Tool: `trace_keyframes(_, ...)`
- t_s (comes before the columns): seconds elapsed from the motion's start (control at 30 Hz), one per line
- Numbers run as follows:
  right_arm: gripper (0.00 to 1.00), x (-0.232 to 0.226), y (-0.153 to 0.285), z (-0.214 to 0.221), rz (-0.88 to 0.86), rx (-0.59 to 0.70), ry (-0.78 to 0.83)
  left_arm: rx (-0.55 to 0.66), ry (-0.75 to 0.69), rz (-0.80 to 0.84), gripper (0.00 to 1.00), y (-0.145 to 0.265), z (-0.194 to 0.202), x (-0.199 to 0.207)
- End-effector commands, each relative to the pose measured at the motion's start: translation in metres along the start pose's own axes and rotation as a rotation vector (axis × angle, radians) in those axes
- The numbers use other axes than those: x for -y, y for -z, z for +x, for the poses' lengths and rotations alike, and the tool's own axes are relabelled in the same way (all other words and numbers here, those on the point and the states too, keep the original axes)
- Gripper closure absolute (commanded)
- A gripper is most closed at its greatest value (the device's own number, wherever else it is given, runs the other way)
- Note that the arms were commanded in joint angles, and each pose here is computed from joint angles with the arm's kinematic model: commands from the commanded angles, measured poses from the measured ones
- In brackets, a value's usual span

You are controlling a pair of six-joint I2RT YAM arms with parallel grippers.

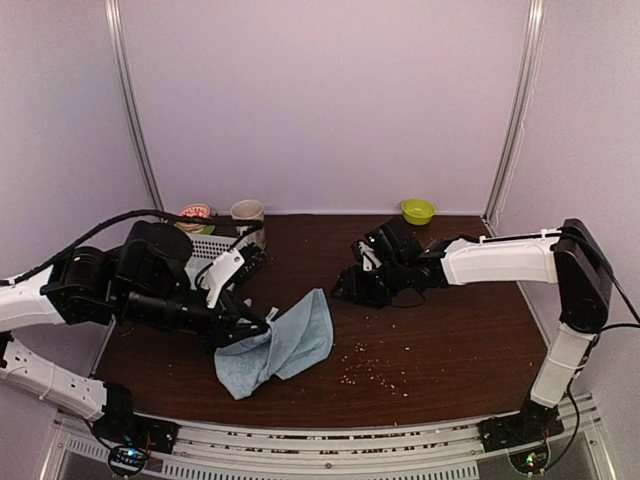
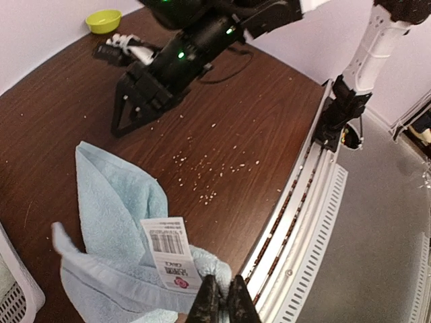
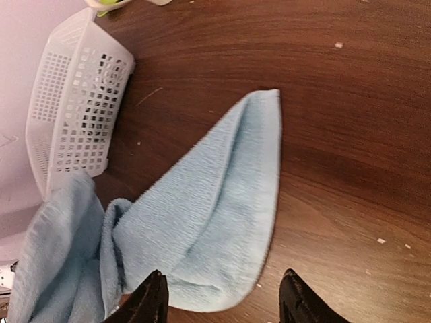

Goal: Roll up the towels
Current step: Pick up the towel from the center of the board.

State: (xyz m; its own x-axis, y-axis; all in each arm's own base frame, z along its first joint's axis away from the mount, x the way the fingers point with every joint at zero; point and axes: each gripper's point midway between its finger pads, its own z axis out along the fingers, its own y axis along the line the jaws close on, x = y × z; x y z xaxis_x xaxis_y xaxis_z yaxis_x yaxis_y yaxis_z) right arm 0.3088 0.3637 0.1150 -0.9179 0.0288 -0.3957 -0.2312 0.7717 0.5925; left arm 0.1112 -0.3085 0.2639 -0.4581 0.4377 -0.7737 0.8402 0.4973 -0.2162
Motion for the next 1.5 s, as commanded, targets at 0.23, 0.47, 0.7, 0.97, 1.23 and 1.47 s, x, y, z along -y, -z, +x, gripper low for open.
trace_keyframes(0.23, 0.44, -0.037, -0.07, 0.014, -0.09, -0.104, -0.097, 0.123, 0.11, -0.019, 1.0, 0.063, 0.013, -0.015)
trace_keyframes(0.47, 0.44, -0.04, -0.092, 0.008, -0.104, -0.107, -0.149, 0.154, 0.106, -0.065, 1.0, 0.088, 0.006, -0.023)
trace_keyframes(0.7, 0.51, -0.03, -0.112, 0.014, -0.071, -0.137, -0.204, 0.129, 0.087, -0.073, 1.0, 0.087, -0.003, -0.02)
trace_keyframes(0.97, 0.83, -0.037, -0.123, 0.012, -0.107, -0.16, -0.231, 0.21, 0.085, -0.085, 1.0, 0.108, -0.024, -0.022)
trace_keyframes(1.23, 1.0, -0.048, -0.031, -0.047, -0.234, 0.039, -0.243, 0.396, 0.085, -0.143, 1.0, 0.158, -0.056, -0.033)
trace_keyframes(1.47, 1.0, 0.004, 0.117, -0.061, -0.137, 0.238, -0.193, 0.475, -0.042, -0.121, 1.0, 0.148, -0.104, -0.013)
